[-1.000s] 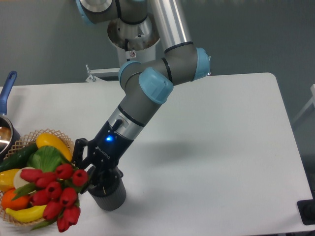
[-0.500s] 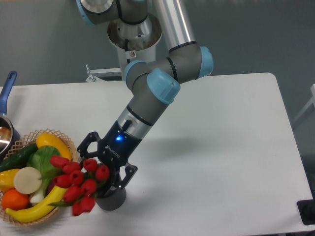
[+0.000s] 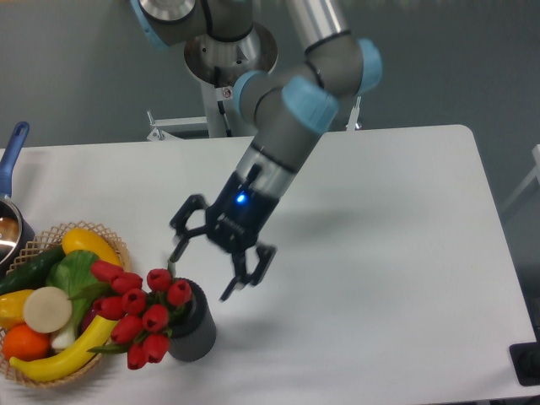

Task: Insert the flowers into the vase

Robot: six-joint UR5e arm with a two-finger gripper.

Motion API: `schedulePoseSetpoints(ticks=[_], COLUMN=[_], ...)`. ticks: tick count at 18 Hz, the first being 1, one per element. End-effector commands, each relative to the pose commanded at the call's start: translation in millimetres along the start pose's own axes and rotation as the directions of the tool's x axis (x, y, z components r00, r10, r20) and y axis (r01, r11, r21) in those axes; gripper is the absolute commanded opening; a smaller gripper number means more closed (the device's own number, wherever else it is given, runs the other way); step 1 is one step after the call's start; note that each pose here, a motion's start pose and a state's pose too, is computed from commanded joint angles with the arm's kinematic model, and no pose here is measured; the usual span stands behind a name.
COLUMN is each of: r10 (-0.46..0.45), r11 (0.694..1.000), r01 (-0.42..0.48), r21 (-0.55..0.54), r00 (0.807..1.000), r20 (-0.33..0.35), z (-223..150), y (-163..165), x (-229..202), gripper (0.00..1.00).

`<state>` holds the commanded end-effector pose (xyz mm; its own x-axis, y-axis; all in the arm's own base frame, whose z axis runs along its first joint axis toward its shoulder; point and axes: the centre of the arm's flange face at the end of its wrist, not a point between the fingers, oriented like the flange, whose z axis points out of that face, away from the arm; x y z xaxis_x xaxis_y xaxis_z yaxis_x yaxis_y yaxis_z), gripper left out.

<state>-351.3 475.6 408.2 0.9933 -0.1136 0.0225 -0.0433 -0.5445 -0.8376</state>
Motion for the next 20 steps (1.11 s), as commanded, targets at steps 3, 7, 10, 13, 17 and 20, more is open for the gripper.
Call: schedulePoseSetpoints(ticks=[3,7,10,13,17,20], r10=[-0.021,-0.039,-0.004,0.03,0.113,0.14], r11=[1.0,0.998,0.983,0.958,0.895,0.812], r01=[0.021,0.048,0.059,0.084,0.036,-0.017], r21=[0.001,-0.046,-0.172,-0.273,-0.444,-0.584], r00=[0.997,0.983,0.951,0.922,0.946,0.976], r20=[0.074,0.179,0.308,0.387,0.304,0.166], z=[-31,-56,-67,-71,-84,-106], y=[6,19,27,34,30,29], x=[-24,-55,-79,-97,-114,-134], gripper=[1.0,1.0,1.0,1.0,1.0,1.0])
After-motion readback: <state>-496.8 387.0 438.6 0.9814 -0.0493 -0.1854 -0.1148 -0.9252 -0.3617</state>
